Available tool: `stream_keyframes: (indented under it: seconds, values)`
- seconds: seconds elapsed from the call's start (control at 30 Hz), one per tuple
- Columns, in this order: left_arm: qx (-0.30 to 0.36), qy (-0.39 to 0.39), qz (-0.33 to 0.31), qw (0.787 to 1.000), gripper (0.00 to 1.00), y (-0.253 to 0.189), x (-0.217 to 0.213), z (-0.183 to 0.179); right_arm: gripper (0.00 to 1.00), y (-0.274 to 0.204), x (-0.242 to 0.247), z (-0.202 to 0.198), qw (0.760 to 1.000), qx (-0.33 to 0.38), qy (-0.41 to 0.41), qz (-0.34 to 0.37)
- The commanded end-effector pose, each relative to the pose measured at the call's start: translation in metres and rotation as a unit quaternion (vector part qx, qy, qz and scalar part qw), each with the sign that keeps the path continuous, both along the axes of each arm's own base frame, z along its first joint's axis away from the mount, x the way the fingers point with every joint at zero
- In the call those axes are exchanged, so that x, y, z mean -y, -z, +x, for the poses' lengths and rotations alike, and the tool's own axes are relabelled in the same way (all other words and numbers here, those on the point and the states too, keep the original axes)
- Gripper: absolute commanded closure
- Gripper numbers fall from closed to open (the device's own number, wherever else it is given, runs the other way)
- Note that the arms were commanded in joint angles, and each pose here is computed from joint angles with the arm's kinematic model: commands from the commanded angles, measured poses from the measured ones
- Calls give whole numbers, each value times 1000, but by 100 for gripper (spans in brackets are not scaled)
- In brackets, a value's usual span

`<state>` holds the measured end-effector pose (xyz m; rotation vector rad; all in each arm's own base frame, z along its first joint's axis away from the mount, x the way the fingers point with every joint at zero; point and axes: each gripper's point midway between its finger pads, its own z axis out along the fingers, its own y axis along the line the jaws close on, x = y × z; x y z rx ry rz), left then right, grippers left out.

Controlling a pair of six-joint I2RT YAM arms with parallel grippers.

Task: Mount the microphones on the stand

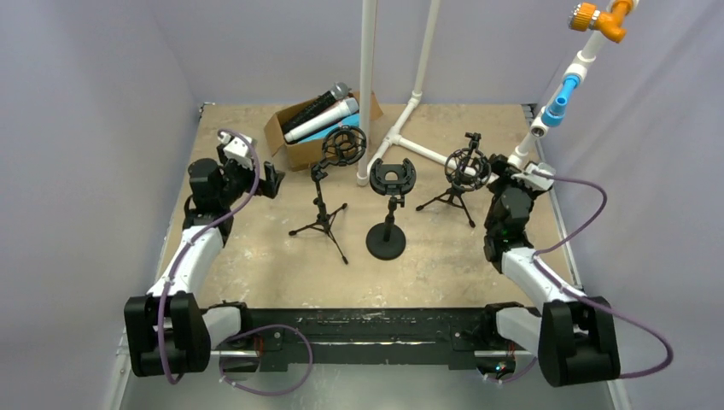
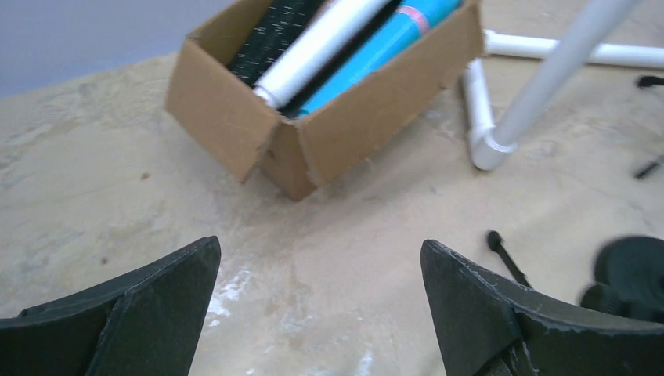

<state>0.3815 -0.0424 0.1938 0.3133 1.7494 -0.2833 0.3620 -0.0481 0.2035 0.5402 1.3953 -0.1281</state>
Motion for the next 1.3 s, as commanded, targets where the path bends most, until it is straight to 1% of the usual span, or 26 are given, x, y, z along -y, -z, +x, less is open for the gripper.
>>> stream_keyframes:
  seconds: [0.0,0.07,0.13,0.23,0.3,0.43,0.53,0.67,0.8,0.93,1.0,1.1,1.2,1.27]
  values:
    - [-96,140,-17,985,0,10,38,-50,1,36,0,-20,991,-98,25,93]
    - [-104,195,-24,975,0,2,52,-70,1,40,-12,-29,988,-104,-5,118]
    - [-101,246,-25,964,0,-6,64,-89,1,39,-29,-36,985,-104,-59,121]
    - [-89,300,-41,949,0,-21,78,-113,1,35,-38,-48,984,-103,-91,117]
    - [-83,322,-52,942,0,-30,84,-120,1,36,-38,-55,981,-116,-90,123]
    - [-80,338,-69,935,0,-43,97,-116,1,41,-42,-68,976,-135,-97,137]
    - [-83,346,-80,931,0,-52,107,-109,1,33,-49,-77,975,-128,-115,142]
    - [-88,369,-75,922,0,-60,126,-108,1,26,-54,-83,974,-138,-130,125]
    - [-85,365,-77,924,0,-62,137,-93,1,23,-57,-87,973,-142,-143,111]
    - [-78,400,-66,911,1,-63,158,-95,4,12,-60,-88,975,-127,-155,100]
    - [-79,408,-61,908,8,-62,166,-93,6,1,-61,-89,976,-113,-164,91]
    - [-70,407,-57,909,27,-61,171,-88,9,-18,-62,-90,977,-94,-175,76]
    - [-62,398,-57,913,51,-61,171,-85,10,-36,-68,-90,975,-81,-194,64]
    - [-57,386,-48,919,71,-60,168,-82,11,-50,-70,-90,974,-75,-204,56]
